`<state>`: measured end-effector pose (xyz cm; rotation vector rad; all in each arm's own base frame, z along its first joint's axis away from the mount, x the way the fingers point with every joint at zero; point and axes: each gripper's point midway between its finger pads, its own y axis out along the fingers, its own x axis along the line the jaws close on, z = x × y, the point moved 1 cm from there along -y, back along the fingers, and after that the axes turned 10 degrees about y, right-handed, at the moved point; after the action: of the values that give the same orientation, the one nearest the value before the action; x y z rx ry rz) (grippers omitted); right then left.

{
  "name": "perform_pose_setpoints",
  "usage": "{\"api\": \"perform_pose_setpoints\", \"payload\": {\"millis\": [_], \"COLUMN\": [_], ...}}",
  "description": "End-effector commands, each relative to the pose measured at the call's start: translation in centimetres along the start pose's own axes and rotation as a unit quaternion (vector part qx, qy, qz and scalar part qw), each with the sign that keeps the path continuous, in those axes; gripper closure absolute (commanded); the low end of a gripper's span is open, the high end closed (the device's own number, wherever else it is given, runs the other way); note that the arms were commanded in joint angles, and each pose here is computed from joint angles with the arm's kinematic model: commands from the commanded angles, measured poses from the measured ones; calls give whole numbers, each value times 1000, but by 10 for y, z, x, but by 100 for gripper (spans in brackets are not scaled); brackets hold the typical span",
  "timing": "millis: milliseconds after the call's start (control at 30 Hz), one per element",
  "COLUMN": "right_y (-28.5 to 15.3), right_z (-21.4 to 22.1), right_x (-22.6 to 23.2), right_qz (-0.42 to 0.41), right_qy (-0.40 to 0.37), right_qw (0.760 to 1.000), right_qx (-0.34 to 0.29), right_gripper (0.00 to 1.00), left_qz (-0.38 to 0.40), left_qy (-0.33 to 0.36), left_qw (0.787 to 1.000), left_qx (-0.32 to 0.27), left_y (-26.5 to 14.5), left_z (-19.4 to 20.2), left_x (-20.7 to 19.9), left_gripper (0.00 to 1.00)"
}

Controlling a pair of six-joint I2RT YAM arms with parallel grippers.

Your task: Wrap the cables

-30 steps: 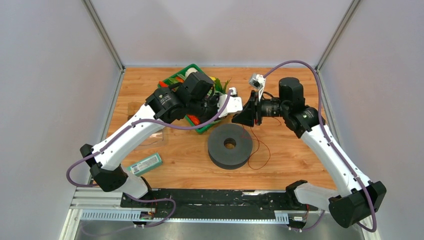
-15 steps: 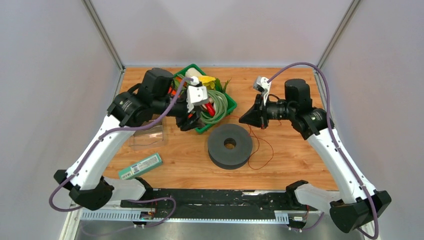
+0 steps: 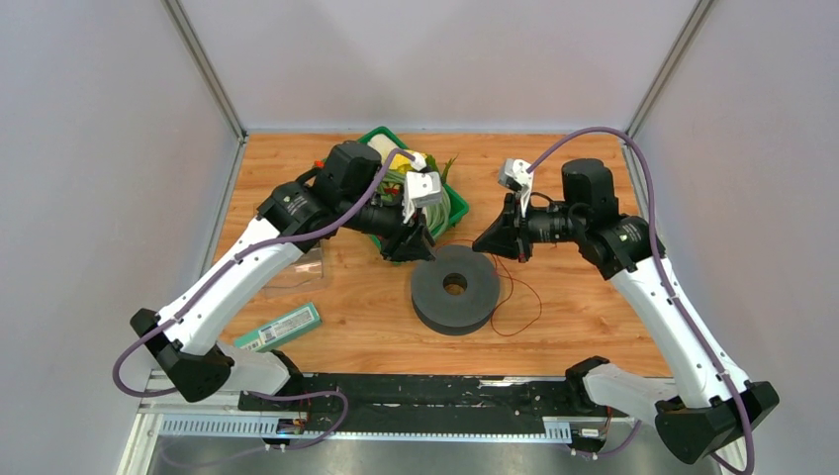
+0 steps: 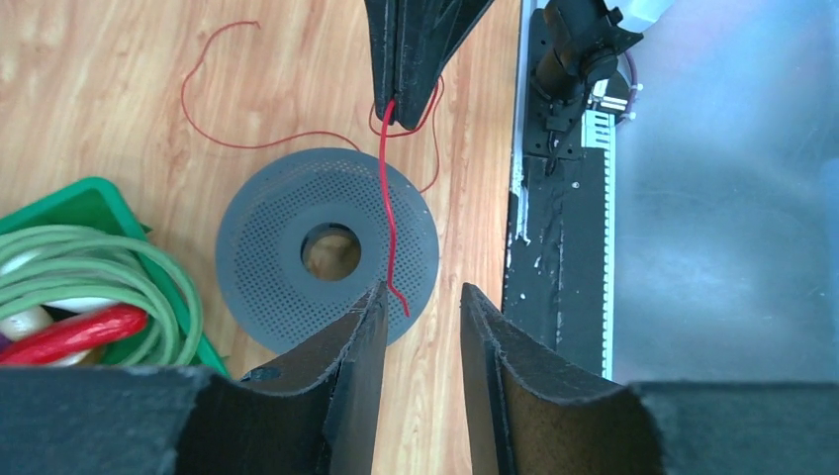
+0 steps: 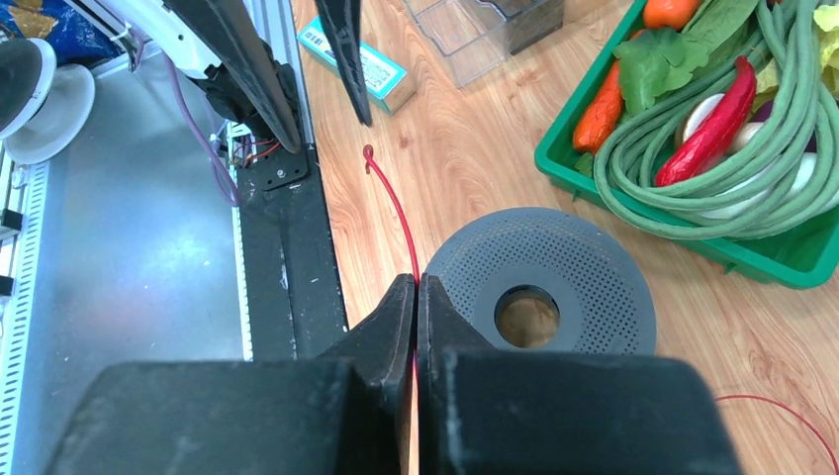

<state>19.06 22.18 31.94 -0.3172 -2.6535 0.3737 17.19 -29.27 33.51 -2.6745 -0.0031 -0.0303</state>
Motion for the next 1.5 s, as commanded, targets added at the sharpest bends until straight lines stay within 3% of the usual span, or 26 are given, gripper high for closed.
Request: {"api": "perform_pose_setpoints", "payload": {"millis": [0, 300, 433, 600, 767, 900, 1033, 1167, 1467], "right_y": [-6, -4, -3, -2, -2, -1, 0, 5, 14], "right_z": [-15, -17, -14, -12, -13, -11, -5, 6, 2], "right_x": [17, 21, 20, 19, 19, 16, 11, -1, 2], "right_qz": [-16, -21, -22, -23, -24, -19, -9, 3, -24], "right_qy": [-44, -52, -51, -48, -51, -49, -50, -54, -26], "right_qw": [999, 998, 998, 998, 998, 998, 999, 999, 999], "right_qx": [-17, -21, -17, -16, -18, -14, -8, -1, -18], "right_gripper": [100, 100, 100, 100, 100, 100, 100, 100, 100], "left_qz": [-6, 8, 9, 8, -13, -9, -2, -60, -116], "left_qy": [-9, -14, -12, -17, -22, -14, -8, -17, -117], "left_qw": [1000, 1000, 1000, 1000, 1000, 1000, 999, 993, 961], "left_qx": [-18, 4, -5, -8, 4, -2, -41, -96, -221], "left_y": [7, 19, 18, 19, 21, 20, 13, 7, -2], "left_z": [-10, 7, 3, 1, 5, 1, -15, -35, -79], "left_x": [2, -5, -7, -6, 3, 1, -5, 8, 33], "left_gripper": [60, 75, 96, 80, 77, 98, 100, 100, 100]}}
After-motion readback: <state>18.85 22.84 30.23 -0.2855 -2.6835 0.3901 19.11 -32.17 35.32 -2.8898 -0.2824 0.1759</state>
